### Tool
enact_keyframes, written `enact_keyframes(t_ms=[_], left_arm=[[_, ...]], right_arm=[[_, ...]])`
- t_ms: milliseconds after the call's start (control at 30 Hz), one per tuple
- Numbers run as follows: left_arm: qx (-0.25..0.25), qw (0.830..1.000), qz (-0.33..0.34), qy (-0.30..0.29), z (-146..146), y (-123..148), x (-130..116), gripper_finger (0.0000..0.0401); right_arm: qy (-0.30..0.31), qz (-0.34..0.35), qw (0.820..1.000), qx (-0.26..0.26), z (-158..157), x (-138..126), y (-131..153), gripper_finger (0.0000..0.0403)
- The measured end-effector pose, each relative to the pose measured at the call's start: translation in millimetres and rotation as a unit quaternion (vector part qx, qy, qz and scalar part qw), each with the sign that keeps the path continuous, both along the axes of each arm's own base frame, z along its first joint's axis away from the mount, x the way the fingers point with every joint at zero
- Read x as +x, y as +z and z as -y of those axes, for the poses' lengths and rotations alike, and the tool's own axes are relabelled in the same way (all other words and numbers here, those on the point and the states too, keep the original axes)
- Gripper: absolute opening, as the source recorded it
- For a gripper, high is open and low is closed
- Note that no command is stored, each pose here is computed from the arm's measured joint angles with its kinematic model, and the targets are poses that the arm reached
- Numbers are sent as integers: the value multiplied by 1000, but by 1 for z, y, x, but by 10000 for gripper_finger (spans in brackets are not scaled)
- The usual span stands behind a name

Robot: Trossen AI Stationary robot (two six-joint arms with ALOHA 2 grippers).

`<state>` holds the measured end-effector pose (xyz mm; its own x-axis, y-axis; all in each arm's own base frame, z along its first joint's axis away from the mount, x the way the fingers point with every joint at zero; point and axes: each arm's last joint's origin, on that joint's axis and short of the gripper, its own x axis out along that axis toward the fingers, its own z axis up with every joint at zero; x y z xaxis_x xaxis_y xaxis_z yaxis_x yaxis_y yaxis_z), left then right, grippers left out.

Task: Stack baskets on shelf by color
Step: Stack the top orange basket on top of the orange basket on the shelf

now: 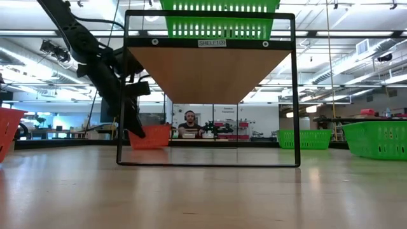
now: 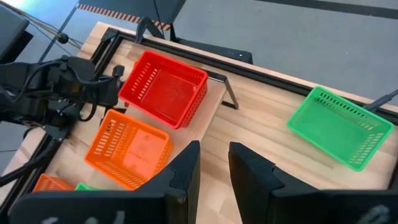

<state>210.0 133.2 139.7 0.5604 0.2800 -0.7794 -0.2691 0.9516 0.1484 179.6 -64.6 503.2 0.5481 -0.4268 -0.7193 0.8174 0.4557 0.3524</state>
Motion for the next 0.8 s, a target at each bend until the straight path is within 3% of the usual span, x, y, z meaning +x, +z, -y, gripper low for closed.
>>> enact_keyframes(t_ms=[167, 400, 467, 600, 800], left_arm=[[-1, 1000, -20, 15, 0, -1, -4, 149], [-60, 995, -77, 27, 6, 2, -11, 22], [-69, 994, -78, 28, 4, 9, -8, 11], [-80, 993, -80, 32, 4, 31, -6, 9], [-33, 996, -64, 51, 2, 96, -7, 4]], right_arm=[[1, -7, 1000, -13, 1, 0, 0, 90], [9, -26, 999, -45, 2, -1, 0, 90], [8, -32, 998, -55, 2, -1, 1, 90], [16, -44, 996, -71, 3, -2, 1, 90], [33, -64, 993, -94, 5, -3, 1, 90]])
